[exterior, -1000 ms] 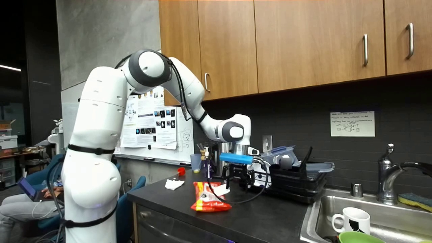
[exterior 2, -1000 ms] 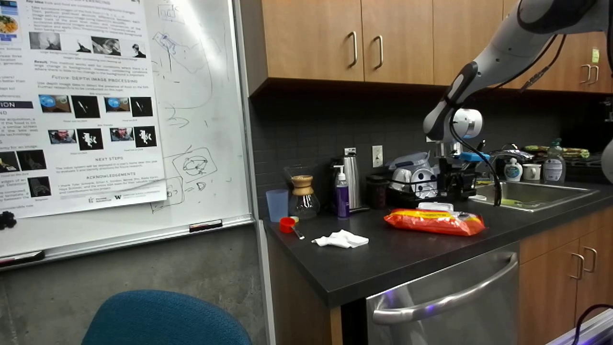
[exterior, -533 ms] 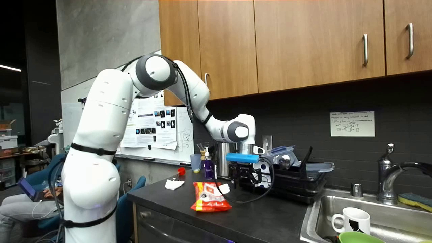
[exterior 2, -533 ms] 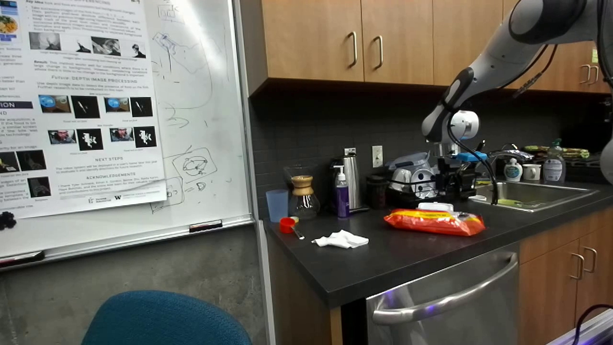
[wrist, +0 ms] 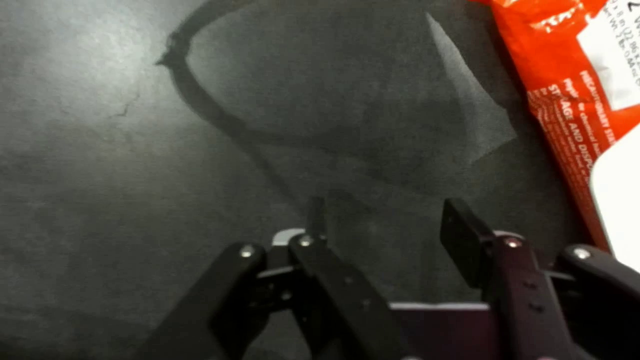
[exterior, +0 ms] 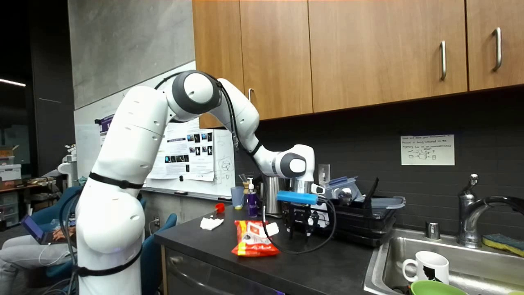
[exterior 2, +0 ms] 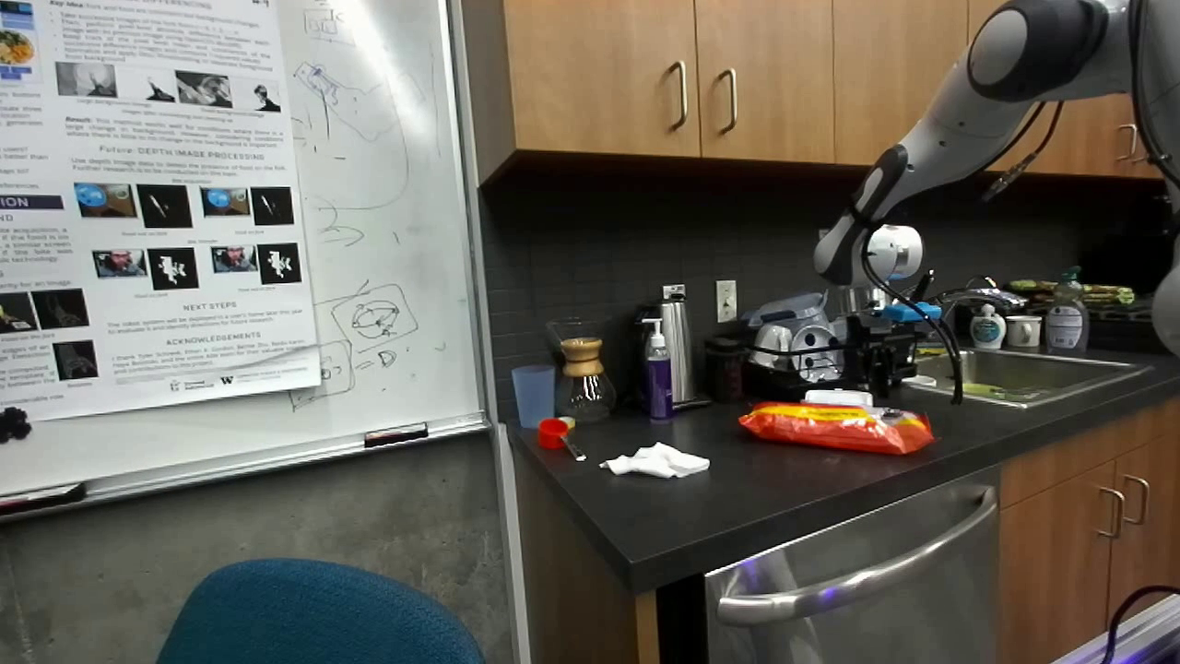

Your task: Close the lid of the orange wet wipes packet

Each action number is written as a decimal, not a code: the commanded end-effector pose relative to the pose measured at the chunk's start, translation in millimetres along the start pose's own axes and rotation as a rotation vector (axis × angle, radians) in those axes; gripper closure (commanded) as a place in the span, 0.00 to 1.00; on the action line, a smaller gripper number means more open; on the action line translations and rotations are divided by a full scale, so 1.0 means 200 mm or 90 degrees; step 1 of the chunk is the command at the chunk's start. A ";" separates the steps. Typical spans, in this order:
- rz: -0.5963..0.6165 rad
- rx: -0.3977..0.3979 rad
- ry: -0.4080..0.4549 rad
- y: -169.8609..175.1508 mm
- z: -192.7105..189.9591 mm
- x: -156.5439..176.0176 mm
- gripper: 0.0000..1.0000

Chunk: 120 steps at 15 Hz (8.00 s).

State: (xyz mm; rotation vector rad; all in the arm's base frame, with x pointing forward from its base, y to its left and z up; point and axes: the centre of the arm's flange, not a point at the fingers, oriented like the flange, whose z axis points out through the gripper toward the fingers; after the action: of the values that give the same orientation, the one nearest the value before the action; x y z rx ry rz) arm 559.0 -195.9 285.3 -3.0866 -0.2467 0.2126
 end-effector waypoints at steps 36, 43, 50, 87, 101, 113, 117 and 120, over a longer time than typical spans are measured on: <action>-0.188 0.153 -0.037 -0.53 -0.13 -0.27 1.00; -0.222 0.166 -0.052 -0.63 -0.15 -0.34 1.00; -0.245 0.152 -0.050 -0.74 -0.09 -0.30 1.00; -0.082 -0.001 0.034 -0.54 -0.32 -0.76 0.30; -0.059 -0.060 0.088 -0.97 -0.46 -0.86 0.00; 0.035 -0.073 0.140 -1.07 -0.59 -0.70 0.00; 0.033 -0.070 0.147 -1.06 -0.59 -0.73 0.00; 0.038 -0.067 0.148 -1.03 -0.61 -0.72 0.00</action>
State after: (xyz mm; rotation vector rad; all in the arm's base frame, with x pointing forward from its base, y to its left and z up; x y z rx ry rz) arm 403.0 -18.3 434.5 -3.1856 -0.1606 -0.1619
